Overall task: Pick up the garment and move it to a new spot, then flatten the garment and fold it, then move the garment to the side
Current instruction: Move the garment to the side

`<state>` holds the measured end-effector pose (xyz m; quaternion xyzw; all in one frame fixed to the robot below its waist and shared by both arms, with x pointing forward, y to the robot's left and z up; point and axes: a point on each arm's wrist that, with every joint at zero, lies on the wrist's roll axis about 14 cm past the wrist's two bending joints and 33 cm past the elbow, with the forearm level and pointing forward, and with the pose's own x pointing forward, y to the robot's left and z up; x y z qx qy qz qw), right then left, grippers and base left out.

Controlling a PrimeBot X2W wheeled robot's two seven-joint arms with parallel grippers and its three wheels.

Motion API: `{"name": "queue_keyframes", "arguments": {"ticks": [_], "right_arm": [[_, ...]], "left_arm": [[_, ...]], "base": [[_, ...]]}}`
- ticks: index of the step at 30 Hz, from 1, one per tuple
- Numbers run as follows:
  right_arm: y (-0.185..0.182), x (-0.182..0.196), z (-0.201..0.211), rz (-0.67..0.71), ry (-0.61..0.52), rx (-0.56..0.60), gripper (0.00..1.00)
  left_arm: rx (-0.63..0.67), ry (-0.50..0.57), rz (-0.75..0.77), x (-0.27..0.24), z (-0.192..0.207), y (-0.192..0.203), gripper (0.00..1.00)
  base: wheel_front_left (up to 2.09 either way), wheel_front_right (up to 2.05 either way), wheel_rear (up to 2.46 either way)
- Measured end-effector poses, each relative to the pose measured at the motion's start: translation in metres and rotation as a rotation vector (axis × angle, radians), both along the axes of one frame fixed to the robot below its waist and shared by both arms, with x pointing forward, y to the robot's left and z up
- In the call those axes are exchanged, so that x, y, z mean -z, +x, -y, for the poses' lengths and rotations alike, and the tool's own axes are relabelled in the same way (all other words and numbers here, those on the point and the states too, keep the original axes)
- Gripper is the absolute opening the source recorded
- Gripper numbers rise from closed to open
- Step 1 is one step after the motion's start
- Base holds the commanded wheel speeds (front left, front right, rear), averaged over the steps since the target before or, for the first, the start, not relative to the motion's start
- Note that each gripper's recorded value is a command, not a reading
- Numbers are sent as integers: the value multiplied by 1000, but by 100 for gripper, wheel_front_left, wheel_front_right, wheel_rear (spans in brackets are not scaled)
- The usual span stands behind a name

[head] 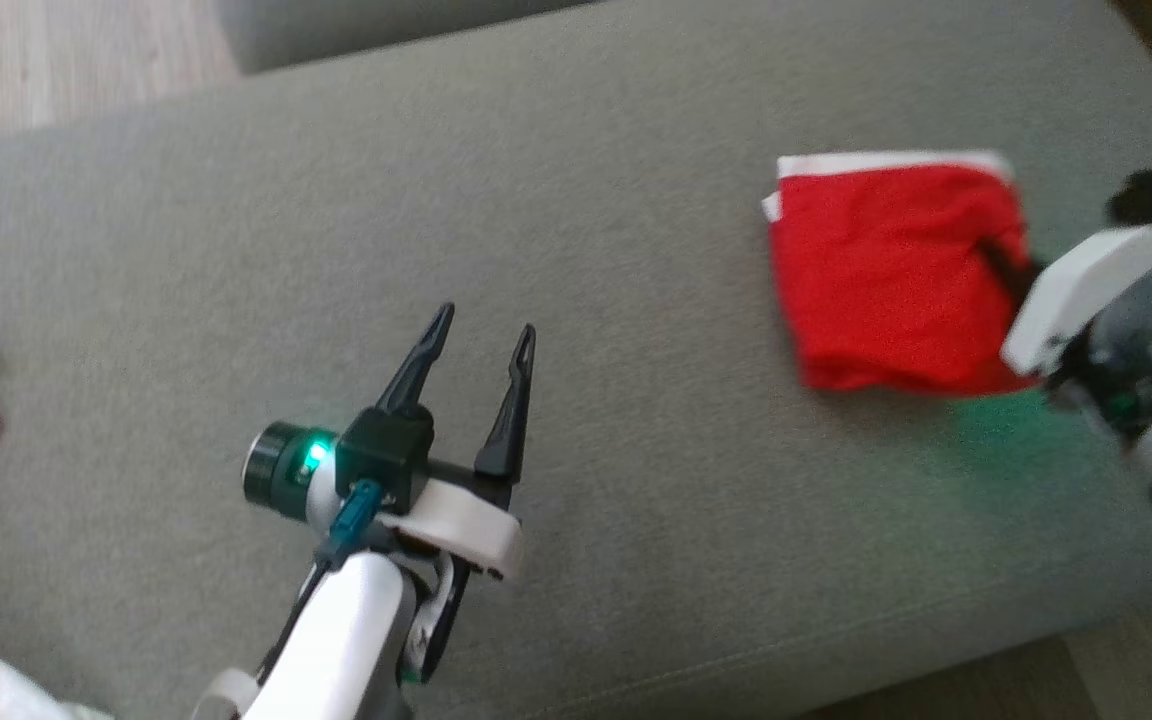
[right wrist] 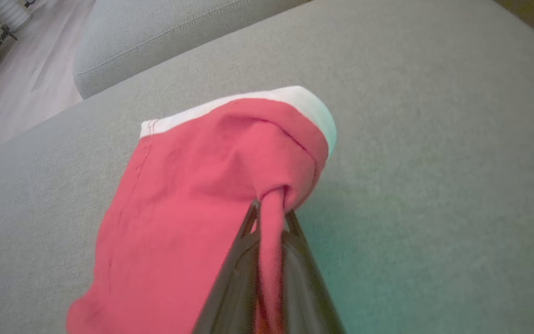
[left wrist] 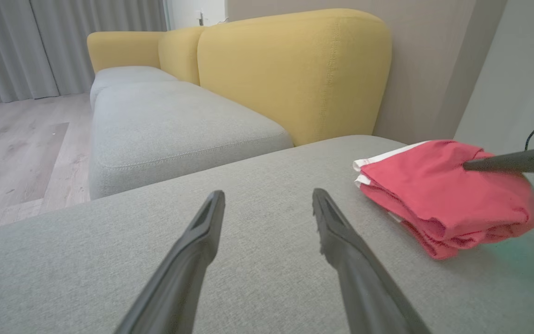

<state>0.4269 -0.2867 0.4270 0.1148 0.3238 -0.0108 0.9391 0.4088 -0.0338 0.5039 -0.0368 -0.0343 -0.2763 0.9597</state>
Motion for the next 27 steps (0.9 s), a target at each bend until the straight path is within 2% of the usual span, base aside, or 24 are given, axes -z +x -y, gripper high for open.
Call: {"name": "queue_keyframes", "arguments": {"ticks": [8, 13, 20, 26, 27], "right_arm": [[56, -22, 35, 21, -174, -68, 0], [80, -17, 66, -23, -289, -67, 0], [95, 2, 92, -137, -422, -100, 0], [103, 1, 110, -175, -504, -91, 0], [102, -1, 114, -177, -509, -79, 37]], "left_arm": [[-47, 43, -38, 29, -17, 24, 100], [-81, 70, -69, 50, -28, 38, 100], [-112, 92, -125, 79, -38, 48, 100], [-117, 96, -123, 83, -38, 55, 100], [-117, 95, -119, 81, -38, 56, 100]], "base": [[0, 0, 0], [0, 0, 0], [0, 0, 0], [0, 0, 0], [0, 0, 0]]}}
